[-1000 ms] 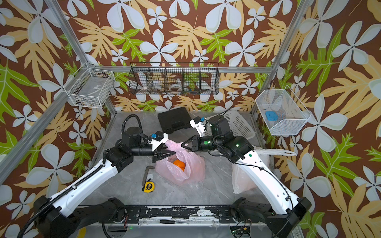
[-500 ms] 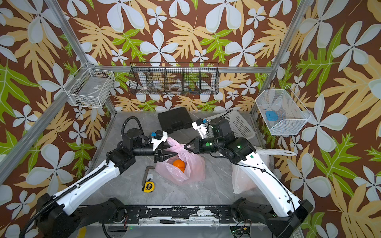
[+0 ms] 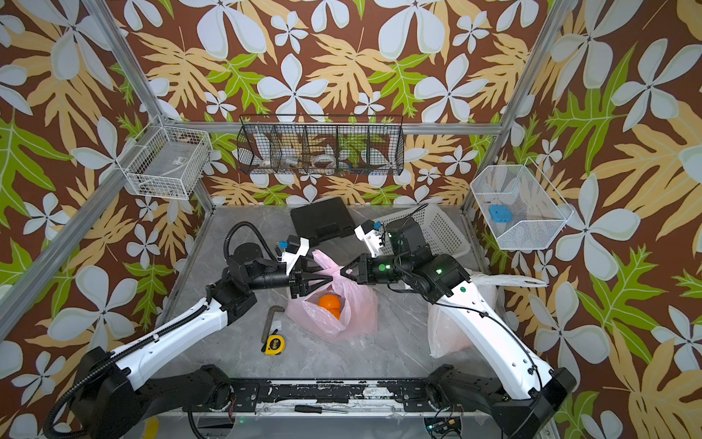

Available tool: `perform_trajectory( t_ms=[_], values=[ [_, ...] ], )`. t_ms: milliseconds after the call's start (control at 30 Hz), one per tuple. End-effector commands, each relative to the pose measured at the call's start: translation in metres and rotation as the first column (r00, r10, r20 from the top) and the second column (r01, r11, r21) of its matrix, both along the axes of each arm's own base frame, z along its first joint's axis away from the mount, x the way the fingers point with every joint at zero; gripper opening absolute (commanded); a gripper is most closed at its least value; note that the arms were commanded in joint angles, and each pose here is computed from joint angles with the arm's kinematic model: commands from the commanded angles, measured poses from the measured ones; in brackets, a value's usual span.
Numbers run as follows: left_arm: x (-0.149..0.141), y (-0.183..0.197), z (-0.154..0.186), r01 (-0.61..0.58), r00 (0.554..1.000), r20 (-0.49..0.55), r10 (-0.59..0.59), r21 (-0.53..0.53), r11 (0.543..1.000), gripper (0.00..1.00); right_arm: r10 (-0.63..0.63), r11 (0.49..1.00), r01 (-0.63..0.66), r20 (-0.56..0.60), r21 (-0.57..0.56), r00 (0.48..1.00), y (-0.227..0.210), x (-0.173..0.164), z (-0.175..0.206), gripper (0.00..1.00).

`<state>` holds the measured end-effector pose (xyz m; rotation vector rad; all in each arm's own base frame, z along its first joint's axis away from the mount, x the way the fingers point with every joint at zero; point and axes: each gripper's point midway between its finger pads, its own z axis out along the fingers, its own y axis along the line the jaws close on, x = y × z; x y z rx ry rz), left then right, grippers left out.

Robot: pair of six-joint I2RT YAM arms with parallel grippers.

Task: Place the oranges into plastic bags & tie knots
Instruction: Tie the plastic bag at the center of the board.

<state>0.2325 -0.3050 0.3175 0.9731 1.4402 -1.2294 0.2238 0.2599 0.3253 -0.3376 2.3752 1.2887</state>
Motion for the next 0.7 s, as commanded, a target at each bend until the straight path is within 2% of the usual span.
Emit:
perform_trajectory(
  t_ms=[0,167,400,533,633,667],
  values=[
    [0.001,0.0,0.024,-0.008,1.0,0.016,0.01,-0.094,0.996,0.48,-0.01,1.0,0.01,0.007,-0.025,1.0,-0.002,0.003,-0.006,0.0],
    [0.006,-0.004,0.027,-0.029,1.0,-0.015,0.027,-0.119,0.992,0.46,-0.006,0.999,0.006,0.0,-0.032,1.0,-0.001,0.005,-0.014,0.0],
    [0.037,-0.009,0.019,-0.176,0.98,-0.115,0.165,-0.097,0.979,0.47,0.005,0.999,-0.006,-0.014,-0.031,1.0,0.003,0.007,-0.025,0.0],
    [0.045,-0.012,0.02,-0.223,0.968,-0.139,0.209,-0.09,0.971,0.48,0.008,1.0,-0.009,-0.015,-0.026,1.0,0.004,0.007,-0.026,0.0],
    [0.054,-0.018,0.016,-0.272,0.951,-0.165,0.262,-0.04,0.961,0.56,0.01,1.0,-0.01,-0.016,-0.025,1.0,0.004,0.007,-0.026,0.0],
    [0.057,-0.018,0.015,-0.292,0.943,-0.178,0.283,-0.03,0.956,0.67,0.009,1.0,-0.01,-0.014,-0.024,1.0,0.004,0.007,-0.026,0.0]
  ],
)
